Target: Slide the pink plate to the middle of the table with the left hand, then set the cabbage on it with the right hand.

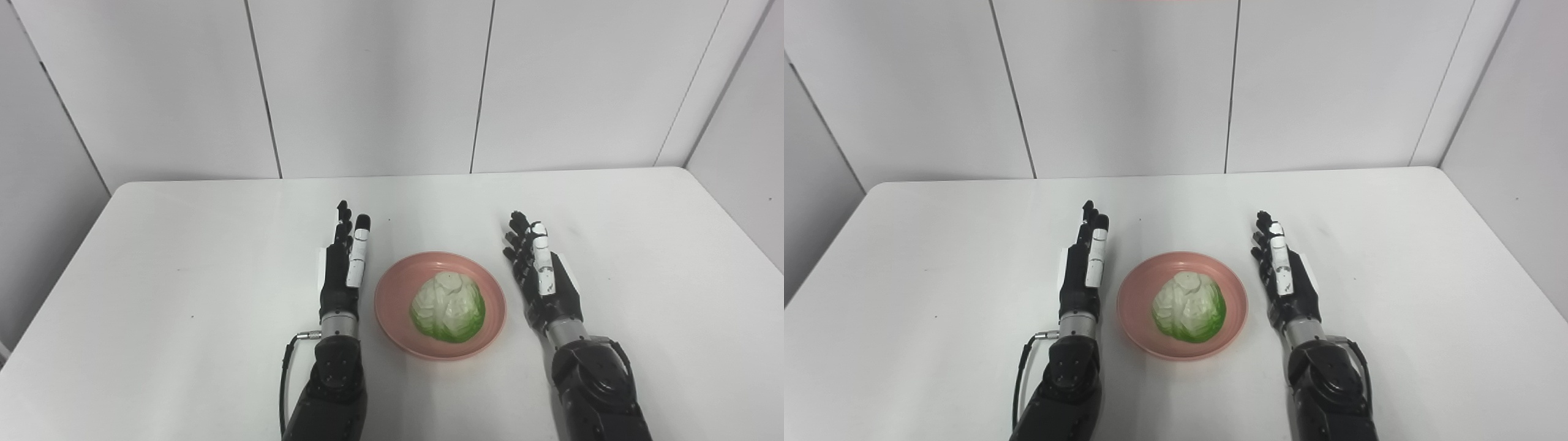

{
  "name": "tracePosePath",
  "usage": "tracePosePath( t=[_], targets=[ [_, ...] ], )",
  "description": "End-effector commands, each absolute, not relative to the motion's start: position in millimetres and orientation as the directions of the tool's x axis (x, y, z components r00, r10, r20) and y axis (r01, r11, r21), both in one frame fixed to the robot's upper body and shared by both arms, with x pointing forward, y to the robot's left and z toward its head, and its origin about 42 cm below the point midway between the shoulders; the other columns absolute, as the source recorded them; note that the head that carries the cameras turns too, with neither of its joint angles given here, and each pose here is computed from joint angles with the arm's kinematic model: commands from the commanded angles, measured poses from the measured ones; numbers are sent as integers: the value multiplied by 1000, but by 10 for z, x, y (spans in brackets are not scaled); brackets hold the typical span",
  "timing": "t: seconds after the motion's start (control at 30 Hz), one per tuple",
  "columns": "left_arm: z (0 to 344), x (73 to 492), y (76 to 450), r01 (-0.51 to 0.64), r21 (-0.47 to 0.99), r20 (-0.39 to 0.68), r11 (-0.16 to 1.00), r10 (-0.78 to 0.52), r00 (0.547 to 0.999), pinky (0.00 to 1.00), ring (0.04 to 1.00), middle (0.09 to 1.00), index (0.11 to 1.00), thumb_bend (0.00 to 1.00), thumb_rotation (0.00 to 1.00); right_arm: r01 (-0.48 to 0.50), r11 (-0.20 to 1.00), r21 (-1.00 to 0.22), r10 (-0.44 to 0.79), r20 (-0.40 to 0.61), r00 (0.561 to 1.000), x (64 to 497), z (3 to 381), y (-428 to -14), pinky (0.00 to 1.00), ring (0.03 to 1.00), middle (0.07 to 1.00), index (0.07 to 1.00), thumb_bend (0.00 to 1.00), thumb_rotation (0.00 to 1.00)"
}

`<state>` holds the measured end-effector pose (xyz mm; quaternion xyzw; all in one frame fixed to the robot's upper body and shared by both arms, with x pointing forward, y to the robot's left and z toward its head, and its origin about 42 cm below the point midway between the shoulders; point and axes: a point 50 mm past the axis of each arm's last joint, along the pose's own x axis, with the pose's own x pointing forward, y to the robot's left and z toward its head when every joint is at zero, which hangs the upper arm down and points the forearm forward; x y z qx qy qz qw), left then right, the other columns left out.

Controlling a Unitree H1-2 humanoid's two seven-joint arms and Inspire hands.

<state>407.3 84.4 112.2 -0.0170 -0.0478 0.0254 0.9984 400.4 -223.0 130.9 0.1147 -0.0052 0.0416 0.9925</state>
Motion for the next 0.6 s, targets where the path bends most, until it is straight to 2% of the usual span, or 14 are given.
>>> tracePosePath(
  t=[0.0,0.13,0.33,0.57],
  targets=[
    [886,3980,986,-75,-11,28,997,75,997,996,997,1000,1000,741,994,-56,954,294,71,-43,997,3954,1189,-2192,1000,988,956,941,884,987],
    [884,3985,985,-91,-3,9,996,91,996,964,974,987,998,713,980,-45,953,298,60,-43,997,3949,1187,-2192,1000,988,957,949,878,992],
    [881,3989,991,-96,-7,-25,995,96,995,912,948,972,1000,739,959,-47,963,264,58,-32,998,3930,1187,-2175,1000,1000,970,960,879,980],
    [884,3984,992,-92,-17,-30,996,92,995,918,950,973,1000,727,951,-45,963,265,54,-25,998,3922,1201,-2152,1000,1000,983,983,872,960]
  ],
)
